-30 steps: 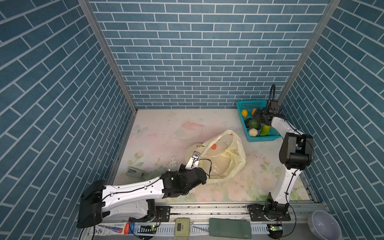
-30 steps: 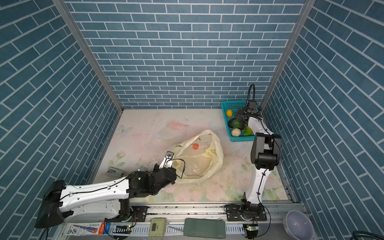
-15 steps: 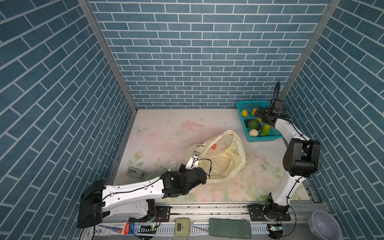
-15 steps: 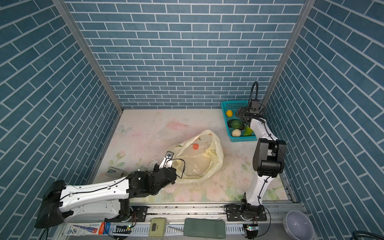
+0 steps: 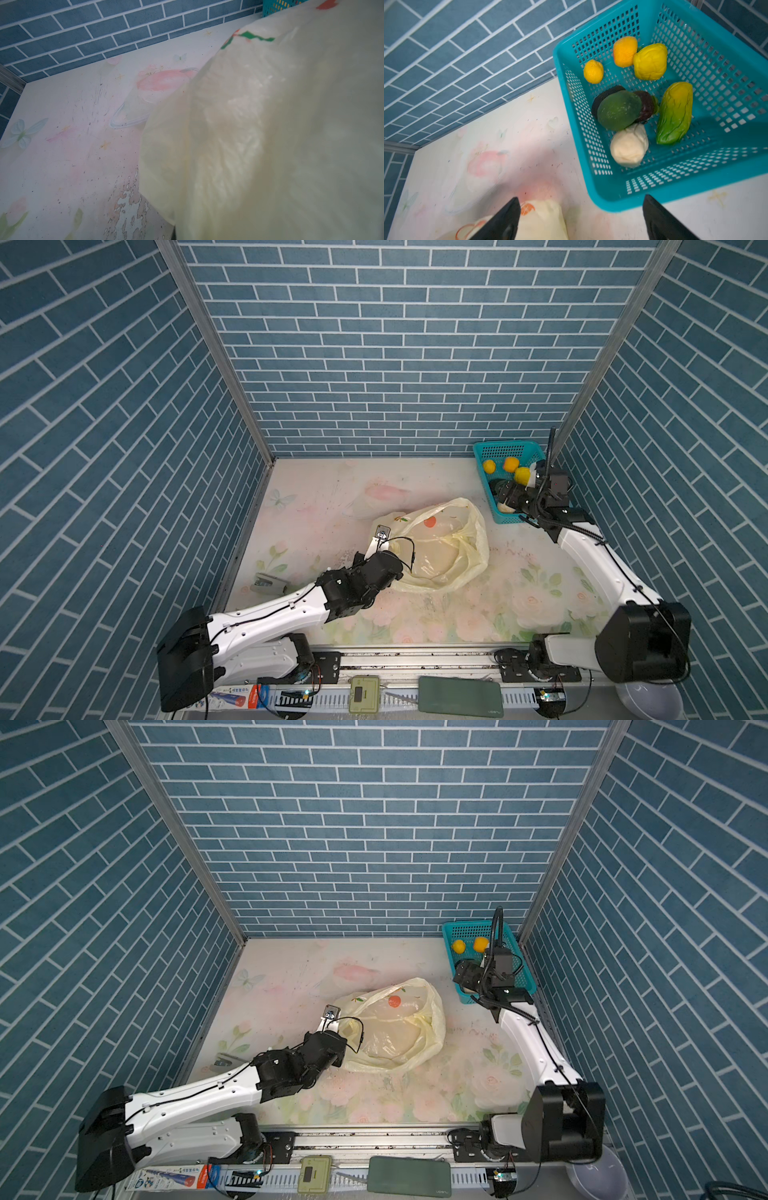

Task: Untie the knot of the plastic bag and take out the fruit
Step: 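Release the bag edge with the left gripper while the right gripper withdraws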

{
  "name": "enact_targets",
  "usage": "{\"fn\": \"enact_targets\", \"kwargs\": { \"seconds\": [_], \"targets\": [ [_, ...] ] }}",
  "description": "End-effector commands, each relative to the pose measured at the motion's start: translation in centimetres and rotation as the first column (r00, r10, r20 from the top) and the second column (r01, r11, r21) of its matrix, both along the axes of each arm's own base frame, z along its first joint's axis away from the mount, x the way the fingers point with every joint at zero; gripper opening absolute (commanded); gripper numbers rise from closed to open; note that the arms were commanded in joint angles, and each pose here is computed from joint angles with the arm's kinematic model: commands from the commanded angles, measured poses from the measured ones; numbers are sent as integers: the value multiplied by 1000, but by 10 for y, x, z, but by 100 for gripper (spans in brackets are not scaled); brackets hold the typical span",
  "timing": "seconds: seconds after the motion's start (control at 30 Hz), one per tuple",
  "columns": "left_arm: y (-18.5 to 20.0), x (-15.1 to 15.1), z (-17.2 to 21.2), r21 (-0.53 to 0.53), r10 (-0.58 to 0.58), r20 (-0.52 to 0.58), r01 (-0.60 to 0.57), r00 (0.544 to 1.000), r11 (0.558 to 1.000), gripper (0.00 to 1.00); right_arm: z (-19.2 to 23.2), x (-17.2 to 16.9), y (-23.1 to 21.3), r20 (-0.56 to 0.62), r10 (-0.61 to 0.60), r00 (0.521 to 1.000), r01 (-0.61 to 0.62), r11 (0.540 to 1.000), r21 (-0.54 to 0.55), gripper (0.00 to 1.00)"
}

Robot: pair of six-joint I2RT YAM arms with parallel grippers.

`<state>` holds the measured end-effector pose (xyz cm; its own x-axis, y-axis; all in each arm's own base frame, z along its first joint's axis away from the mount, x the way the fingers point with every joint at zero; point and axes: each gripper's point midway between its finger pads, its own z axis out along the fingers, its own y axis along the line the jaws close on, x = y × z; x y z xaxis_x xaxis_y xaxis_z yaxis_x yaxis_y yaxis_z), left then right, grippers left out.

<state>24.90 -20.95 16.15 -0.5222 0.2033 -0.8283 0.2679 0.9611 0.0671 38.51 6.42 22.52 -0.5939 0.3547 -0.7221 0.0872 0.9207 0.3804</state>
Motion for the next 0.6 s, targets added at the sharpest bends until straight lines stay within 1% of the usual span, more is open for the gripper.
{"fn": "enact_targets", "kwargs": {
  "seconds": [0.0,0.17,0.27,0.37,0.5,0.53,0.57],
  "targets": [
    [-6,14,-3,-1,-36,3,36,999,999,0,-15,-36,5,-64,-7,998,8,1000,20,90],
    [-11,40,-10,-8,-34,-7,34,999,999,0,-22,-81,15,-96,20,995,-18,1000,24,91],
    [-14,54,-11,-18,-34,-5,34,999,999,0,-27,-100,18,-114,32,993,-29,999,25,90],
    [-17,65,-12,-21,-37,-6,37,999,999,0,-29,-112,18,-123,35,992,-32,999,27,90],
    [-19,76,-16,-29,-39,-8,39,999,999,0,-30,-118,18,-127,40,991,-38,999,21,90],
    [-20,78,-16,-32,-39,-7,39,999,999,2,-29,-118,17,-126,42,991,-40,999,19,90],
    [-21,80,-15,-35,-41,-3,40,999,999,6,-30,-118,18,-127,47,991,-45,999,13,90]
  ]
}}
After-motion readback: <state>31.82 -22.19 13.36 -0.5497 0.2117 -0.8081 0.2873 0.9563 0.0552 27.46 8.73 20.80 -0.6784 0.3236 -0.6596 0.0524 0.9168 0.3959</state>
